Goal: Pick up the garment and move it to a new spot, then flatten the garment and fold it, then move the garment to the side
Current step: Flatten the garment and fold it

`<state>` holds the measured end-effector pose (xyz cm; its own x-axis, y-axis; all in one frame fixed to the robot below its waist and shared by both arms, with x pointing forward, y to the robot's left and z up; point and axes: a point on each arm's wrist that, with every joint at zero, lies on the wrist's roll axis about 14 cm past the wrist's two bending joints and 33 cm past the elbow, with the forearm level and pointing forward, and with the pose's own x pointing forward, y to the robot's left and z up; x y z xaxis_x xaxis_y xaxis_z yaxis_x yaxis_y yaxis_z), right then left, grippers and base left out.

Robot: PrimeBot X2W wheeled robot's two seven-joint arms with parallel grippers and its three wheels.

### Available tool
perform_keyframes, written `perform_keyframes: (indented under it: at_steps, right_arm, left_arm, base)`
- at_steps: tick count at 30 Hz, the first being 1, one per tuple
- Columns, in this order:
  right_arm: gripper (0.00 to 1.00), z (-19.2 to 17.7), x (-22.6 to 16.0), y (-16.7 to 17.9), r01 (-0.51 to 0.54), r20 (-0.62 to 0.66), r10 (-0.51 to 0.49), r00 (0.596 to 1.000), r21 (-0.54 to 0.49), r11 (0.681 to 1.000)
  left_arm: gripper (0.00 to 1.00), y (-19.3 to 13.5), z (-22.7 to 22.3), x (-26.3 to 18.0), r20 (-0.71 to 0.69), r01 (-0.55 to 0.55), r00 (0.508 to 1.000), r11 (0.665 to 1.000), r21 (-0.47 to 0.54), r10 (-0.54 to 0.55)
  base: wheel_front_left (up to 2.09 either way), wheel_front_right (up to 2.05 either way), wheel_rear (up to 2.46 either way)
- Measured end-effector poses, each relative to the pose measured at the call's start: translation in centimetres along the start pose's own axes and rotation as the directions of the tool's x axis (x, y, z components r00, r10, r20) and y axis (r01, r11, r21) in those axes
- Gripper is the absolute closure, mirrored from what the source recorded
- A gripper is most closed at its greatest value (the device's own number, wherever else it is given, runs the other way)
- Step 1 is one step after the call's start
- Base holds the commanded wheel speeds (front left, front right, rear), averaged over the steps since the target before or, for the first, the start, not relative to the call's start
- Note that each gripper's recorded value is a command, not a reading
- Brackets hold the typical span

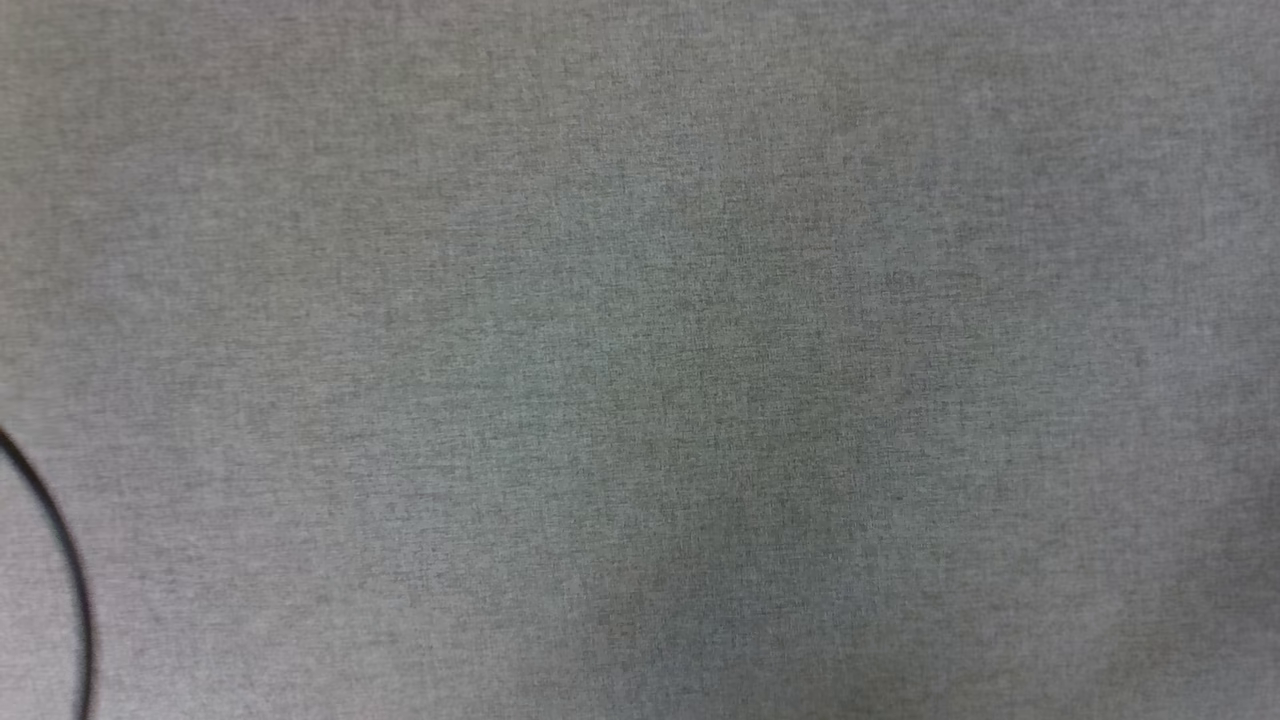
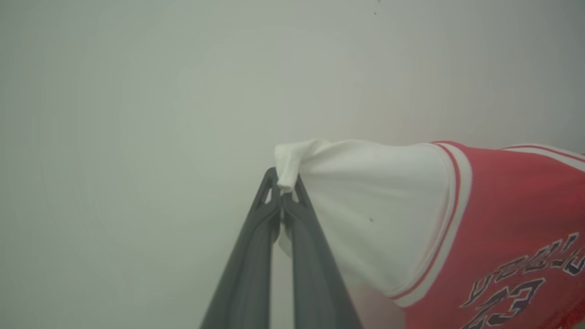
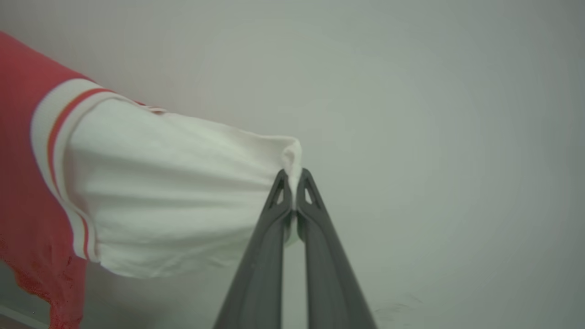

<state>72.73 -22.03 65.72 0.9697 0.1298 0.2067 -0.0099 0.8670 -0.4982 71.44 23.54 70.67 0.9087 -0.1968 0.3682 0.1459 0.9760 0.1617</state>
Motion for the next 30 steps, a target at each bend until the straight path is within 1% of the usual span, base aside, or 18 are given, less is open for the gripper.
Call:
perform_keyframes:
  at_steps: [4,6,9,12,16,17,18,19,20,21,23,26,28,30]
  right_arm:
    - [1.00,-4.0,-1.8,2.7,-0.050,-0.074,0.053,0.996,0.041,0.998]
    - [1.00,-5.9,-3.1,4.3,-0.095,-0.117,0.097,0.988,0.030,0.995]
    - [1.00,-7.6,-5.3,6.1,-0.142,-0.157,0.148,0.976,0.048,0.989]
    - [1.00,-8.9,-8.0,7.4,-0.178,-0.194,0.191,0.962,0.080,0.981]
    - [1.00,-9.8,-11.9,8.2,-0.195,-0.231,0.225,0.947,0.145,0.970]
    - [1.00,-9.8,-11.9,8.2,-0.195,-0.231,0.225,0.947,0.145,0.970]
    - [1.00,-10.0,-13.1,8.5,-0.202,-0.240,0.235,0.942,0.156,0.967]
    - [1.00,-10.3,-15.3,8.8,-0.207,-0.258,0.252,0.933,0.191,0.960]
    - [1.00,-10.3,-15.3,8.8,-0.207,-0.258,0.252,0.933,0.191,0.960]
    - [1.00,-10.5,-16.5,8.9,-0.209,-0.272,0.262,0.926,0.207,0.956]
    - [1.00,-10.9,-19.1,9.2,-0.223,-0.300,0.286,0.910,0.228,0.948]
    - [1.00,-11.7,-23.4,9.9,-0.241,-0.351,0.332,0.876,0.279,0.930]
    - [1.00,-12.2,-26.0,9.8,-0.242,-0.384,0.353,0.853,0.308,0.920]
    - [1.00,-12.6,-28.5,9.3,-0.261,-0.417,0.367,0.832,0.289,0.921]
  left_arm:
    - [1.00,-1.3,-5.4,-2.6,-0.101,0.012,0.995,0.998,-0.054,-0.018]
    - [1.00,-2.2,-7.7,-4.3,-0.152,0.025,0.988,0.997,-0.073,-0.036]
    - [1.00,-3.8,-11.0,-7.8,-0.233,0.044,0.970,0.994,-0.101,-0.067]
    - [1.00,-5.0,-13.0,-11.5,-0.296,0.048,0.951,0.989,-0.140,-0.088]
    - [1.00,-6.2,-14.6,-16.8,-0.372,0.032,0.922,0.979,-0.201,-0.107]
    - [1.00,-6.2,-14.6,-16.8,-0.372,0.032,0.922,0.979,-0.201,-0.107]
    - [1.00,-6.5,-14.9,-18.3,-0.393,0.028,0.913,0.977,-0.212,-0.111]
    - [1.00,-7.2,-15.2,-21.0,-0.430,0.018,0.895,0.974,-0.228,-0.117]
    - [1.00,-7.2,-15.2,-21.0,-0.430,0.018,0.895,0.974,-0.228,-0.117]
    - [1.00,-7.6,-15.3,-22.4,-0.448,0.014,0.886,0.971,-0.240,-0.124]
    - [1.00,-8.2,-15.3,-25.1,-0.483,0.011,0.865,0.969,-0.248,-0.134]
    - [1.00,-8.8,-15.3,-29.3,-0.543,0.017,0.826,0.970,-0.241,-0.149]
    - [1.00,-9.4,-15.1,-31.6,-0.571,-0.004,0.808,0.966,-0.259,-0.149]
    - [1.00,-9.9,-14.7,-33.6,-0.587,-0.025,0.796,0.962,-0.272,-0.145]
  base:
    - [0.00,0.00,0.00]
    - [0.00,0.00,0.00]
    - [0.00,0.00,0.00]
    - [0.00,0.00,0.00]
    - [0.00,0.00,0.00]
    - [0.00,0.00,0.00]
    - [0.00,0.00,0.00]
    - [0.00,0.00,0.00]
    - [0.00,0.00,0.00]
    - [0.00,0.00,0.00]
    - [0.00,0.00,0.00]
    - [0.00,0.00,0.00]
    - [0.00,0.00,0.00]
    - [0.00,0.00,0.00]
